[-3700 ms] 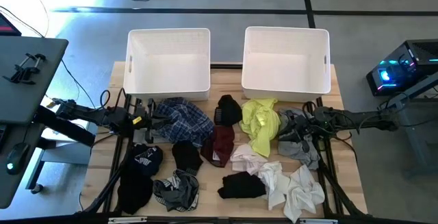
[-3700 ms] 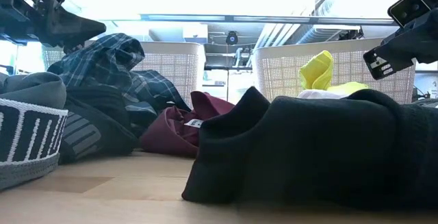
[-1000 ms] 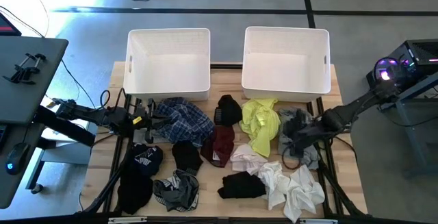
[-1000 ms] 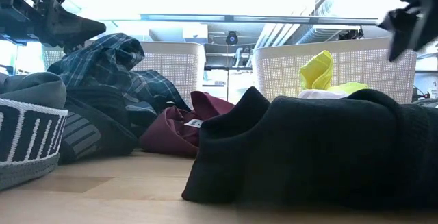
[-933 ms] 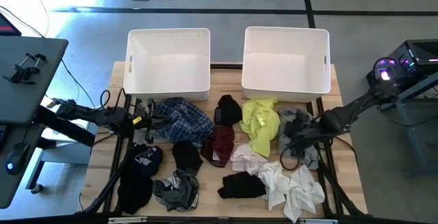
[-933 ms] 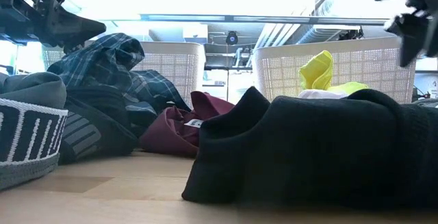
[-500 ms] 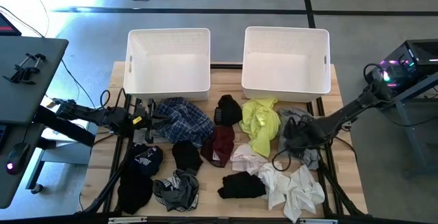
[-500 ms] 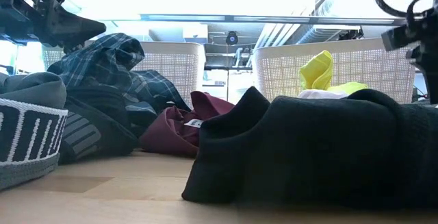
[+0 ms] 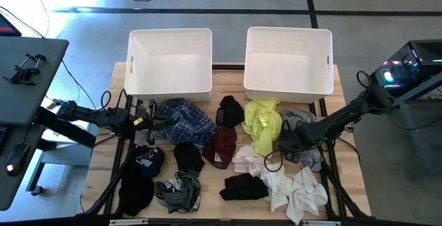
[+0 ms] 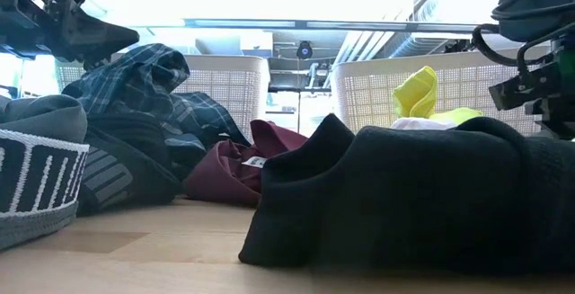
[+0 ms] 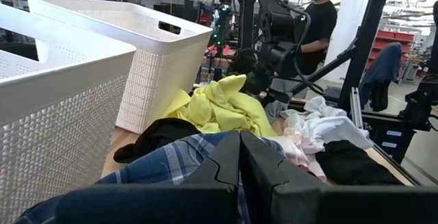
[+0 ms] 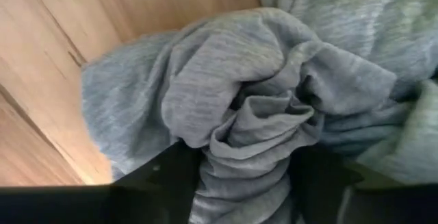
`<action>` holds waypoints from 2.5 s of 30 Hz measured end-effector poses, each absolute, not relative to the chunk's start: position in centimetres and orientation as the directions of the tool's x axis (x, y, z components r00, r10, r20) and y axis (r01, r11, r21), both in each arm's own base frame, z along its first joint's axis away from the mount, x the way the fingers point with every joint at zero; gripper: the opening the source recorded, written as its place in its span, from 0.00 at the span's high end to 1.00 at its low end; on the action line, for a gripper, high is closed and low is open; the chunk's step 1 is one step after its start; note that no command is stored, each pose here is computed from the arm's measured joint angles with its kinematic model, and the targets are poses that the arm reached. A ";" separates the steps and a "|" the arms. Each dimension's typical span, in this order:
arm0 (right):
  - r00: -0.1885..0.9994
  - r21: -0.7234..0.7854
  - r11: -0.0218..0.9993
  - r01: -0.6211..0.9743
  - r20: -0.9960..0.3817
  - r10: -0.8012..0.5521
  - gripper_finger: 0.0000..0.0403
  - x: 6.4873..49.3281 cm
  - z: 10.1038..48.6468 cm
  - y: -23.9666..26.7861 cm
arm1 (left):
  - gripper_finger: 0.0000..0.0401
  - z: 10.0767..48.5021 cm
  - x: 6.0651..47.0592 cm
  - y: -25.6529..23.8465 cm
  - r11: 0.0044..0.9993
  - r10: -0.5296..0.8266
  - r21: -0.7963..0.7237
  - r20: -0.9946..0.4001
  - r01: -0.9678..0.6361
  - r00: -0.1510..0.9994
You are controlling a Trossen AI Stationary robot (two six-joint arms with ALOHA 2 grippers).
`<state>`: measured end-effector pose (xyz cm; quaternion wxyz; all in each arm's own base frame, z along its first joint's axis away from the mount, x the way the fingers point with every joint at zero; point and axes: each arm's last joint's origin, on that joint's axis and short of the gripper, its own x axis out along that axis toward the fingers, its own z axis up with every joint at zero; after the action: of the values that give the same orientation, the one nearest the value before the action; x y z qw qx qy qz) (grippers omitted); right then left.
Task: Sort clothes
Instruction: Put the gray shirt into the right white bin
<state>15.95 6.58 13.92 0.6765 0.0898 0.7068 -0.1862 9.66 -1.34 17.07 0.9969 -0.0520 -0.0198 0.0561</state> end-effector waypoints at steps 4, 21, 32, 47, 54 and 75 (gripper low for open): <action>-0.072 -0.127 0.917 0.379 -0.992 -0.108 0.72 16.0 13.8 6.7 | 1.00 17.1 9.7 -1.3 0.988 0.114 -0.106 0.033 -0.110 0.993; 0.276 -0.137 0.882 0.452 -0.918 -0.284 0.98 15.9 23.0 8.5 | 1.00 17.0 9.7 -1.3 0.988 0.114 -0.105 0.031 -0.110 0.993; 0.433 -0.177 0.873 0.455 -0.813 -0.390 0.97 14.6 29.4 9.8 | 1.00 17.0 9.7 -1.3 0.988 0.114 -0.105 0.030 -0.110 0.993; 0.744 -0.273 0.866 0.419 -0.444 -0.499 0.97 14.0 38.9 10.0 | 1.00 17.0 9.7 -1.3 0.988 0.114 -0.105 0.030 -0.110 0.993; 0.769 -0.374 0.764 0.526 -0.174 -0.615 0.97 13.2 44.5 8.8 | 1.00 17.0 9.7 -1.3 0.988 0.114 -0.105 0.030 -0.110 0.993; 0.473 -0.331 0.474 0.816 -0.088 -0.877 0.97 6.8 54.0 -1.0 | 1.00 17.0 9.7 -1.3 0.988 0.114 -0.104 0.030 -0.110 0.993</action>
<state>6.85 -0.97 54.02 0.8495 -0.1225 0.1233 -0.4982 9.68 -1.34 17.03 0.9969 -0.0514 -0.0179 0.0560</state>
